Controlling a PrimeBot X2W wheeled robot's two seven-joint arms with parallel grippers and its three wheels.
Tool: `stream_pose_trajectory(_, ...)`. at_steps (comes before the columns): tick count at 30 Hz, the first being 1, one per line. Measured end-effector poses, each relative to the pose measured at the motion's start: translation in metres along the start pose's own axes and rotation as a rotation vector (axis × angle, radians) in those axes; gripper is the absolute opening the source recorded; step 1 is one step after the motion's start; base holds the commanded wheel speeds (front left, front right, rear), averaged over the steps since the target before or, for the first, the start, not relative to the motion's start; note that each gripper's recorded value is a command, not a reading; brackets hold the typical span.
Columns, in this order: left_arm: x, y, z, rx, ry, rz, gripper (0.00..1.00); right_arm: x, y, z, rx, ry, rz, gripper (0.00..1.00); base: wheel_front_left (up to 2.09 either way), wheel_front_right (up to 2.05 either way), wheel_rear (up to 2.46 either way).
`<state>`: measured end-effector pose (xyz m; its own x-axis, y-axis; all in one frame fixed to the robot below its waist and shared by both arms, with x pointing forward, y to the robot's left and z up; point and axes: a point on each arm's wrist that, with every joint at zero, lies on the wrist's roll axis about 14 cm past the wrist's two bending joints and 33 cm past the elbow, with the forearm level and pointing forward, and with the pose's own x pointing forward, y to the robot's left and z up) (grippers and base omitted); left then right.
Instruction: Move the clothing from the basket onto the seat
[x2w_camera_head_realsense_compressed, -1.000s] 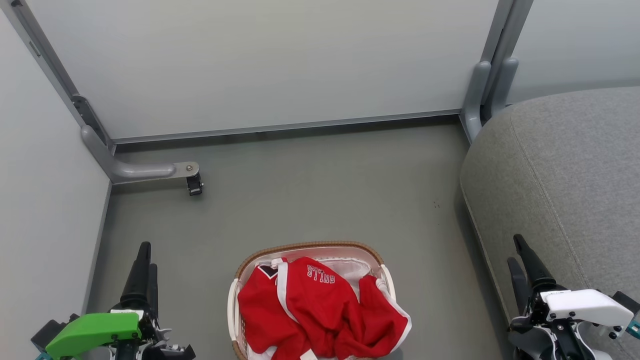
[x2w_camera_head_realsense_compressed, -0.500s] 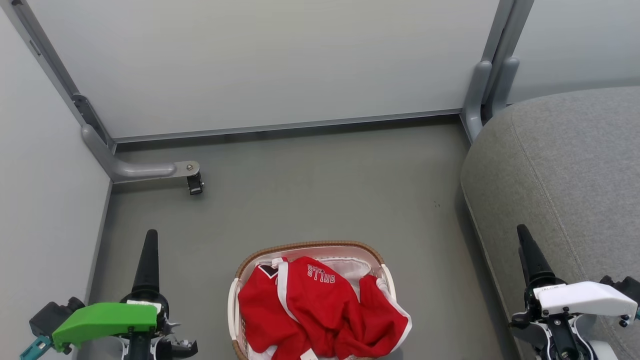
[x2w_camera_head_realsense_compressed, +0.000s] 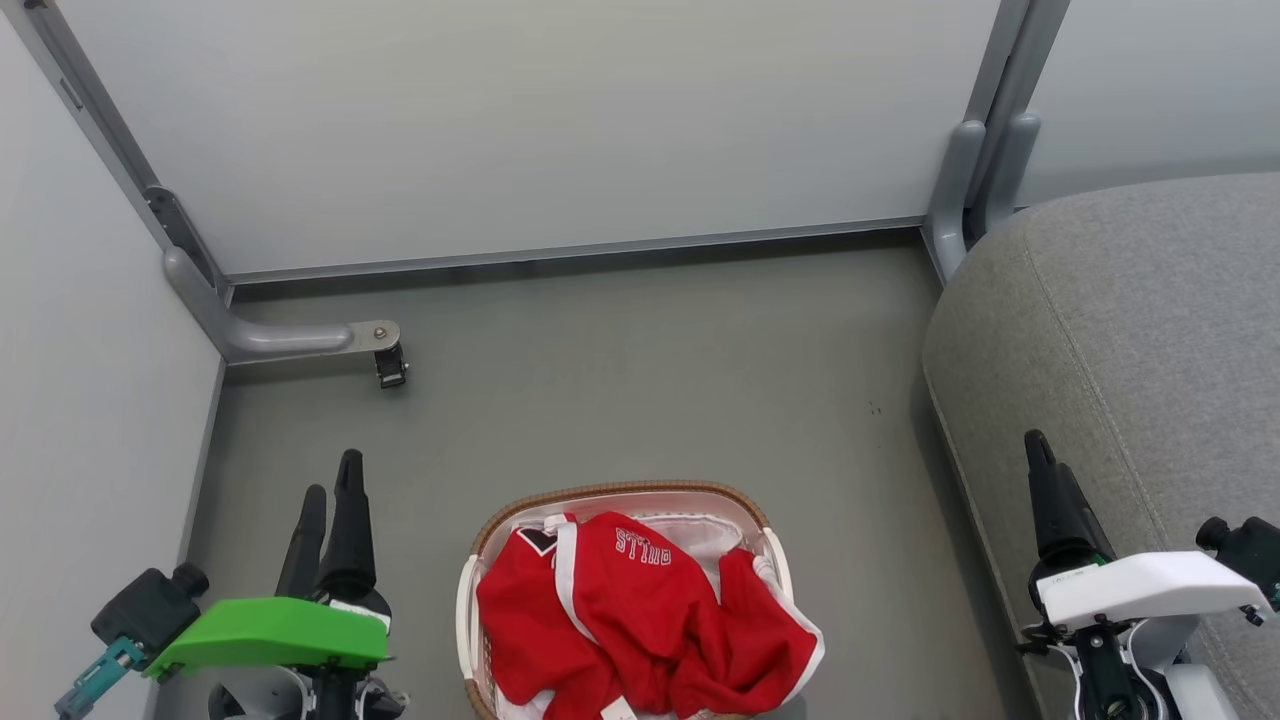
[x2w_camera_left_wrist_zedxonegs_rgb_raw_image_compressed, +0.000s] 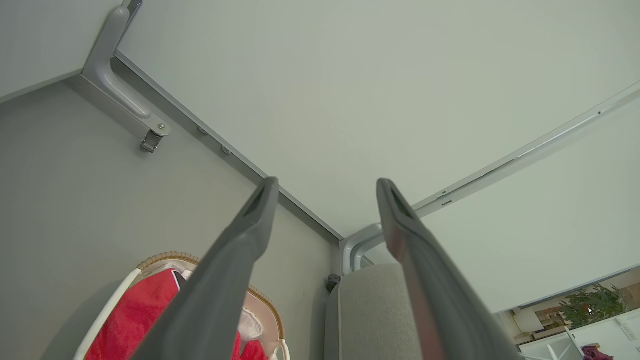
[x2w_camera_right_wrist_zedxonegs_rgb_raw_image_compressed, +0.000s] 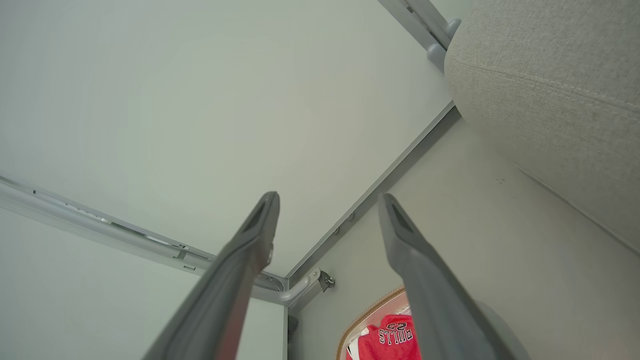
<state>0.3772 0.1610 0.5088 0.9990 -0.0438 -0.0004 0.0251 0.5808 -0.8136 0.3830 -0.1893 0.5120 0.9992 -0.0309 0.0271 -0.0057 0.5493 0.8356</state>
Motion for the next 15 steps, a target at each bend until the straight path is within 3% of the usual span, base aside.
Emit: stream_pose_trajectory(15, -0.0069, 0.002, -0.0057, 0.223, 0.0, -0.002, 1.0, -0.0023, 0.0102, -0.0064, -0.267, 0.009, 0.048, 1.0, 0.0, 0.0, 0.0)
